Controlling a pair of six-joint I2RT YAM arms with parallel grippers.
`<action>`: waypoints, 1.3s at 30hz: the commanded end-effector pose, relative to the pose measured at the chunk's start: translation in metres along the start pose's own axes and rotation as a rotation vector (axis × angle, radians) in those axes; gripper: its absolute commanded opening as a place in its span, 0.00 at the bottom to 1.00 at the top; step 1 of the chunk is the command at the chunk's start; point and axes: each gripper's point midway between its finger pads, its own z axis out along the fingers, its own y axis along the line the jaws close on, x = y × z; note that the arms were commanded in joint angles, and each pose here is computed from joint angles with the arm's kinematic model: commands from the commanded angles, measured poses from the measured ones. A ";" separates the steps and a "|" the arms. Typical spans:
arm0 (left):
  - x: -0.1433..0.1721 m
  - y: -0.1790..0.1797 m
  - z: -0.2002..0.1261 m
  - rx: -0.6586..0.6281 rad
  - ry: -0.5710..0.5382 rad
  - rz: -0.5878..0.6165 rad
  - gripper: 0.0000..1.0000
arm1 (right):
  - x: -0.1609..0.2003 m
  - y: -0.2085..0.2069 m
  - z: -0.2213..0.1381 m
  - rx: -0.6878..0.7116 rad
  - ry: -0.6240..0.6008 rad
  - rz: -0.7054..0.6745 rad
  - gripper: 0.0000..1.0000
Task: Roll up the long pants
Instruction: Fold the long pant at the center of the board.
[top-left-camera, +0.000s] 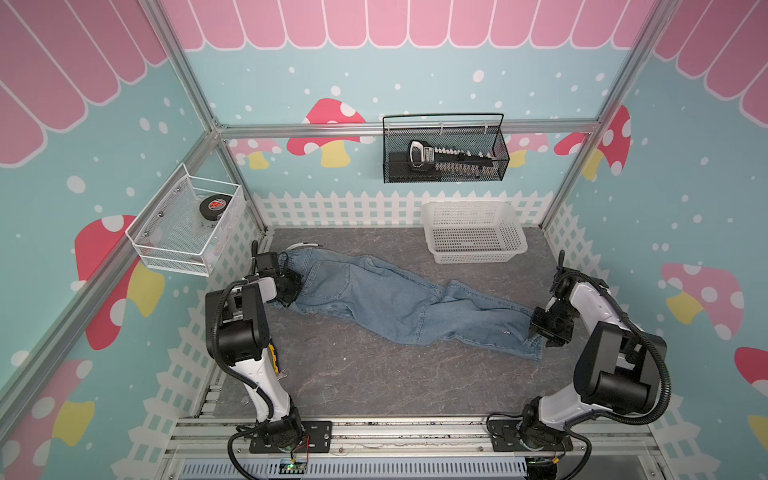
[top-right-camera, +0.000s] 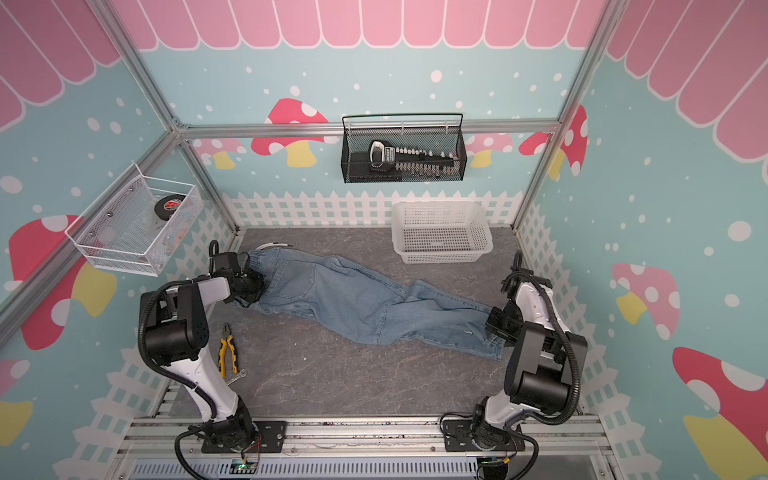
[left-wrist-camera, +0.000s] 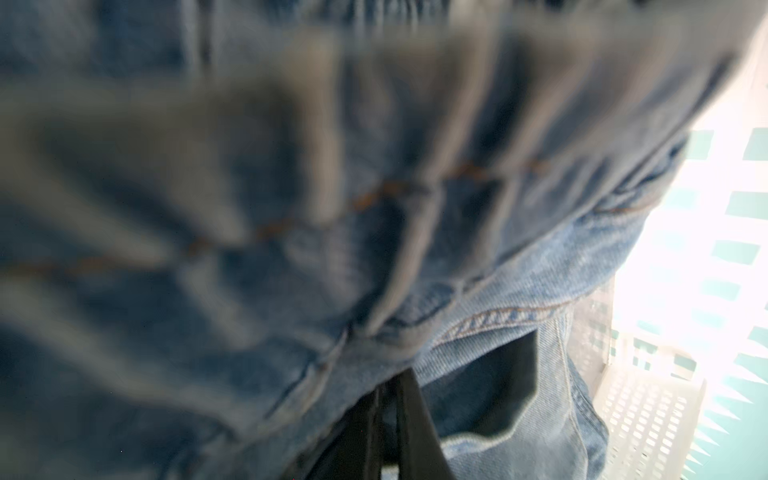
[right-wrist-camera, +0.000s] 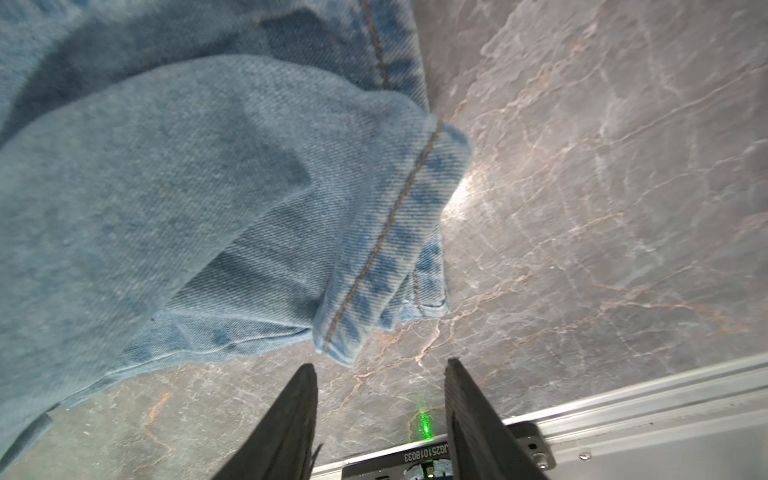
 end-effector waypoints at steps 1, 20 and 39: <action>0.011 0.005 0.011 0.002 0.041 -0.024 0.12 | -0.003 0.011 0.002 -0.052 -0.016 0.021 0.50; 0.011 0.013 0.014 -0.009 0.054 -0.036 0.12 | -0.022 0.029 -0.018 -0.085 -0.053 -0.028 0.00; 0.003 0.021 0.009 -0.020 0.041 -0.041 0.12 | -0.079 -0.036 -0.064 -0.002 -0.089 0.055 0.02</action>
